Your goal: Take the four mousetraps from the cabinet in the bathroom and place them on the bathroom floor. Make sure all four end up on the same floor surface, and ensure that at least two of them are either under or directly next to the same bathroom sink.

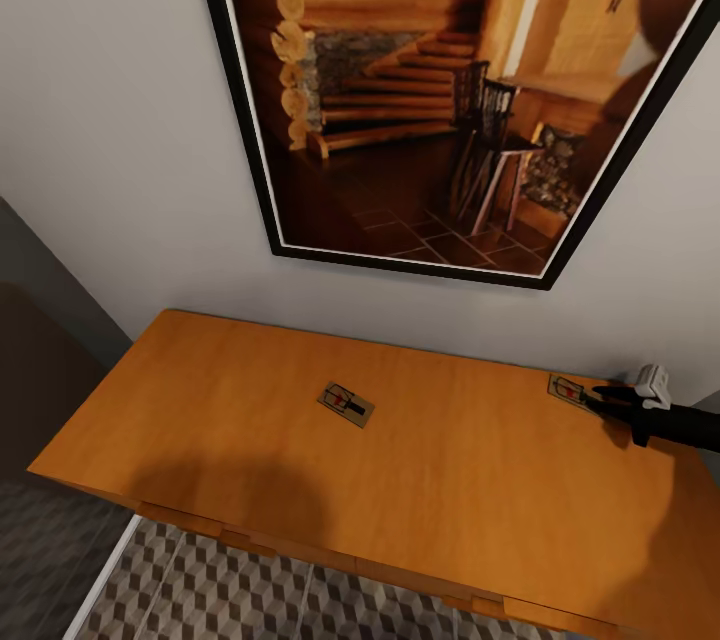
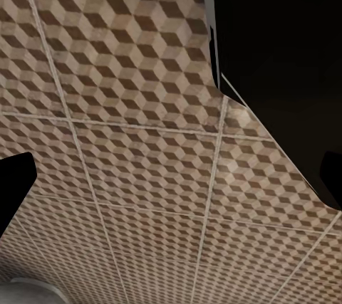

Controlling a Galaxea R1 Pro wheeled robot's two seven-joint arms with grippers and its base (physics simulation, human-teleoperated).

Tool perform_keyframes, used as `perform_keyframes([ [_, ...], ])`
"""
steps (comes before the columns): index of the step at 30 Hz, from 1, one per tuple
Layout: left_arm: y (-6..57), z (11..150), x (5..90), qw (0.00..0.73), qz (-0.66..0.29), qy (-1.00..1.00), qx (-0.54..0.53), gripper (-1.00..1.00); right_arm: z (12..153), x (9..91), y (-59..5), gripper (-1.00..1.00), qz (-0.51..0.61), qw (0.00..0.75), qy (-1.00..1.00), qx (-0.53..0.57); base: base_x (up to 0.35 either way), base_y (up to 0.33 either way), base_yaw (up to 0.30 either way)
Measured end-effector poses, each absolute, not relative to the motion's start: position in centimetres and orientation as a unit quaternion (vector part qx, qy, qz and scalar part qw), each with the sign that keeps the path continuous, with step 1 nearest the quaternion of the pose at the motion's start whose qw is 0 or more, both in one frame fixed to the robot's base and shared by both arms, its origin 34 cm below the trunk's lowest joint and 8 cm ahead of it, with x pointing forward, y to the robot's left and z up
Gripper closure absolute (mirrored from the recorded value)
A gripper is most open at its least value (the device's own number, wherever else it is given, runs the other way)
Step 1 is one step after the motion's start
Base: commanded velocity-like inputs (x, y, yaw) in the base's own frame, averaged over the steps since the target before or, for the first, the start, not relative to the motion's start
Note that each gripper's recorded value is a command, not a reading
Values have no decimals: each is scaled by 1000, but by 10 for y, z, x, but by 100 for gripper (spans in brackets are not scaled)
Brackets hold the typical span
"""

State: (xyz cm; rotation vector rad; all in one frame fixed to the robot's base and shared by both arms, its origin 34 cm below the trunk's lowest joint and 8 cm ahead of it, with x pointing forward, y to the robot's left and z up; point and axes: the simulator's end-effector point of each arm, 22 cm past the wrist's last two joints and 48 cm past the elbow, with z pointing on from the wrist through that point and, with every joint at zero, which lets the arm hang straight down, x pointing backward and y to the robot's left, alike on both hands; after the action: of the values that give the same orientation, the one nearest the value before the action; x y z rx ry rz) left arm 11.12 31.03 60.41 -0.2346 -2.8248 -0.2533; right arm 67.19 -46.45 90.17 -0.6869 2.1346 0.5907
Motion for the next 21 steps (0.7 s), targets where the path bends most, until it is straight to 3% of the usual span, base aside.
perform_keyframes([
  [21, 310, 604, 111, 148, -88, -982, -82, -100, 903, 661, -456, 100, 265, 387, 840, -273, 0, 0, 0],
])
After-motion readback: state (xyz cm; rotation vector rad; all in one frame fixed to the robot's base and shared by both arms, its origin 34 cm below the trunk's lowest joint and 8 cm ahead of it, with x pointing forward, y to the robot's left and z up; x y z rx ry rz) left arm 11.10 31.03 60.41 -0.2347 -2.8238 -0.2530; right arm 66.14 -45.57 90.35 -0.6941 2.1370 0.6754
